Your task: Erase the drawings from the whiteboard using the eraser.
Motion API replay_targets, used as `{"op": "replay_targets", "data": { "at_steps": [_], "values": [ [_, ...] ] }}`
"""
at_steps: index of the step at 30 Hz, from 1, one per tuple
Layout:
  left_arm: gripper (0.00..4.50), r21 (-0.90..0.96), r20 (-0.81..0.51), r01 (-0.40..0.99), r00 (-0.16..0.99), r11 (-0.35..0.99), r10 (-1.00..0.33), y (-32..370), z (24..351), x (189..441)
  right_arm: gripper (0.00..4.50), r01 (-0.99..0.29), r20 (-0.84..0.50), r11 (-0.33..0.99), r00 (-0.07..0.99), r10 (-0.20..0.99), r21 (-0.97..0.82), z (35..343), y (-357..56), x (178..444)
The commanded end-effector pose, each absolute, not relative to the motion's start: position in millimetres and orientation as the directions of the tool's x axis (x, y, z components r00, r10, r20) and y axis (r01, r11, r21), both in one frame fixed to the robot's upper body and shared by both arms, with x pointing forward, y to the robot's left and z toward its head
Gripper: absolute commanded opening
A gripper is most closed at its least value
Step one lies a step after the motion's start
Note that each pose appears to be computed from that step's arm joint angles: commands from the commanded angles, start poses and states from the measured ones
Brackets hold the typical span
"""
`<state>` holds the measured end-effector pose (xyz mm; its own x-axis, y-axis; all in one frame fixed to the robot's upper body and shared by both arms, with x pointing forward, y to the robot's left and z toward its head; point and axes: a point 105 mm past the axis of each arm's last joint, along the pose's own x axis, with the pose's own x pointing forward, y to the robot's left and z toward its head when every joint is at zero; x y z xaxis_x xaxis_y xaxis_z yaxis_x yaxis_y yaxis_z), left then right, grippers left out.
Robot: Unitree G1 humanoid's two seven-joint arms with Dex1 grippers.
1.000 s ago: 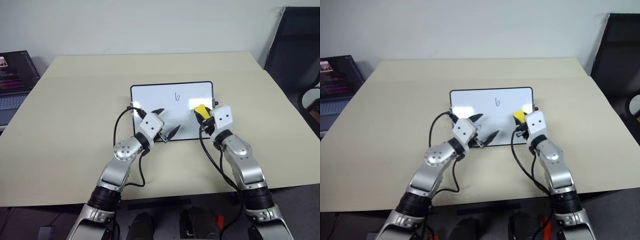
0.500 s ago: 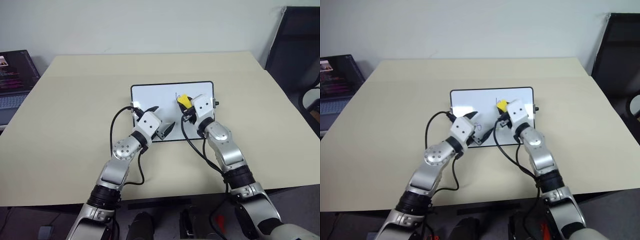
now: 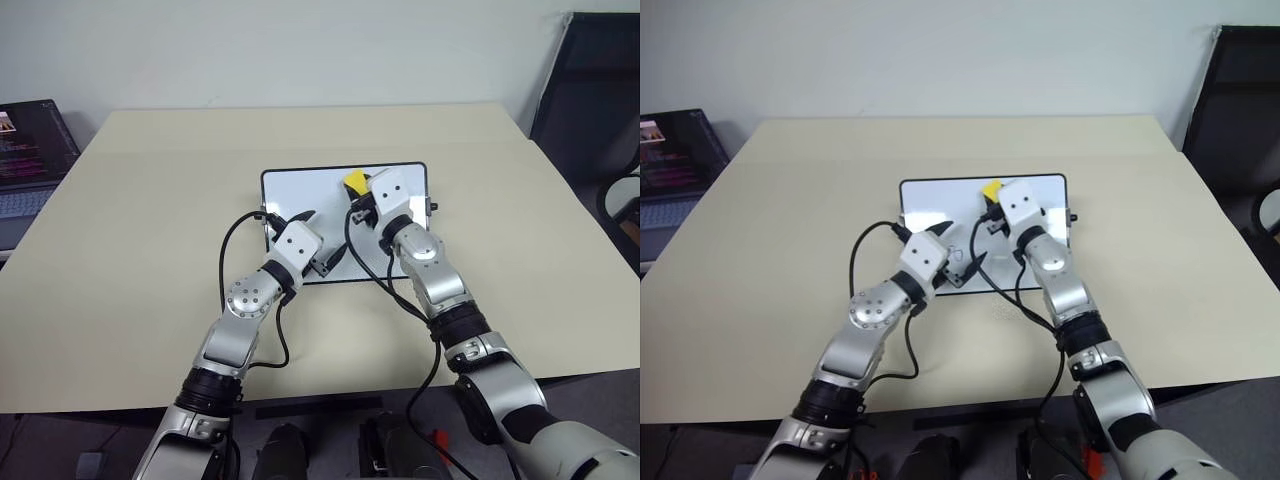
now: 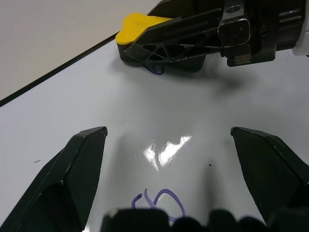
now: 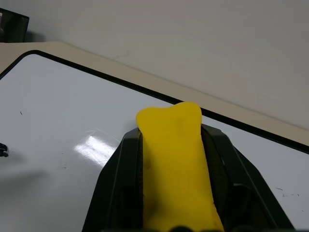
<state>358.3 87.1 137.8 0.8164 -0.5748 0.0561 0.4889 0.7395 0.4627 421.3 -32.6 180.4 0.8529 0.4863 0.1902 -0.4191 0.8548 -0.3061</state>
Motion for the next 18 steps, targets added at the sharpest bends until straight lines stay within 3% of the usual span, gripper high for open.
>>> {"op": "replay_targets", "data": {
  "at_steps": [1,7,12,18],
  "values": [
    [4.5,0.48,0.113,0.471,0.803,0.74,-0.585,84,153,357,1.28,-0.412,0.2,0.858,0.853,0.481,-0.307,183,-35,419],
    [4.5,0.479,0.115,0.465,0.807,0.744,-0.579,86,154,357,1.28,-0.401,0.121,0.861,0.882,0.455,-0.312,166,-48,414],
    [4.5,0.472,0.114,0.47,0.807,0.746,-0.58,84,152,355,1.28,-0.41,0.028,0.857,0.898,0.439,-0.311,141,-61,394],
    [4.5,0.471,0.114,0.477,0.801,0.742,-0.587,82,152,356,1.28,-0.398,0.028,0.866,0.905,0.425,-0.302,143,-69,388]
  ]
}}
